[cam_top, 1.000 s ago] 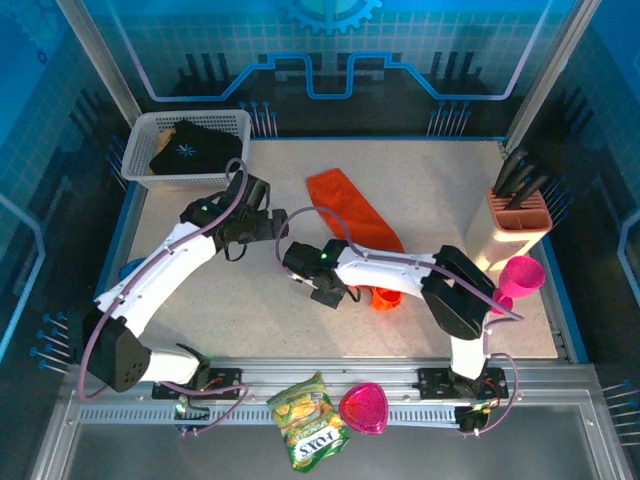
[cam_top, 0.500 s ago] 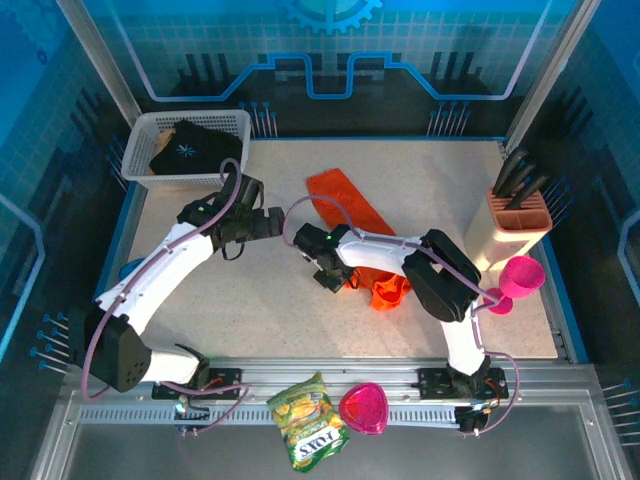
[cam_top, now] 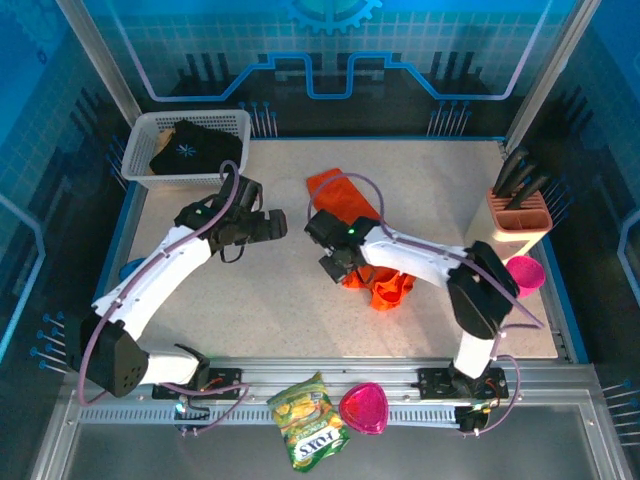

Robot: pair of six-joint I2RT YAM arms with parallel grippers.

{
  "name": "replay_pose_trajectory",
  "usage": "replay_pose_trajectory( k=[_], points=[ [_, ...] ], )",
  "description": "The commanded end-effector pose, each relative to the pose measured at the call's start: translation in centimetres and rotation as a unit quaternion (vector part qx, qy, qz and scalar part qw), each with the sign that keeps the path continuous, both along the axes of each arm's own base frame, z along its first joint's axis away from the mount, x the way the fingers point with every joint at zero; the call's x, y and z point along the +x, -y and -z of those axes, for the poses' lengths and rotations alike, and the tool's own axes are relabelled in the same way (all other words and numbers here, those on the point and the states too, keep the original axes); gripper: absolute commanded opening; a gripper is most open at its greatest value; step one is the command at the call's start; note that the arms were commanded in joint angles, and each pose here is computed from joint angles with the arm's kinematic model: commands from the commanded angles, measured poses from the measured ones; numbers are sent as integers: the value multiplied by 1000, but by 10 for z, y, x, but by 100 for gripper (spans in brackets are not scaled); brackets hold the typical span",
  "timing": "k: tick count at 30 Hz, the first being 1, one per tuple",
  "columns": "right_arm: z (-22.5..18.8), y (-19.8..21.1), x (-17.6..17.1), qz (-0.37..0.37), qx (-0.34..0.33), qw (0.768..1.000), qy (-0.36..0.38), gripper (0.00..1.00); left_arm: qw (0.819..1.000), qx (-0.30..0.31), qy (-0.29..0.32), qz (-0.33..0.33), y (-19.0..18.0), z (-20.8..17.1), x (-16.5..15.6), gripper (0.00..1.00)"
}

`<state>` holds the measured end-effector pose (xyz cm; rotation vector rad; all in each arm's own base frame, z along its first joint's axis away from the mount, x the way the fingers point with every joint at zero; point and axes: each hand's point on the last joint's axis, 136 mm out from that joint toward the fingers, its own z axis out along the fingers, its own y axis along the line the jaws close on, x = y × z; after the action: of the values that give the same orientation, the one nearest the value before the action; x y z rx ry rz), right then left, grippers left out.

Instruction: Fold and stack the t-shirts

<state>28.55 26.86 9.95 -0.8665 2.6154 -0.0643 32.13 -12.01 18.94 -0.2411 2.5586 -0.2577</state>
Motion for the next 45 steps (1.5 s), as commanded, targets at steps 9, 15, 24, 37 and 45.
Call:
replay_pose_trajectory(
  k=[9, 15, 24, 37, 45],
  points=[
    [33, 4, -12, 69, -6, 995, -67, 57, 1000, -10, -16, -2, -2, 3, -15, 99],
    [77, 4, -10, 99, -28, 990, -98, 48, 1000, -10, -18, 0, -2, 6, -18, 99],
    [117, 26, -8, 148, -51, 979, -128, 17, 1000, -4, -23, 6, -2, 9, -18, 99],
    [-8, -62, -19, -4, 54, 998, -40, 0, 1000, 5, -9, 4, -7, -4, -19, 99],
    [-94, -75, -26, -24, 148, 989, 16, 0, 1000, 20, -5, 5, -16, -10, -28, 99]
  ],
)
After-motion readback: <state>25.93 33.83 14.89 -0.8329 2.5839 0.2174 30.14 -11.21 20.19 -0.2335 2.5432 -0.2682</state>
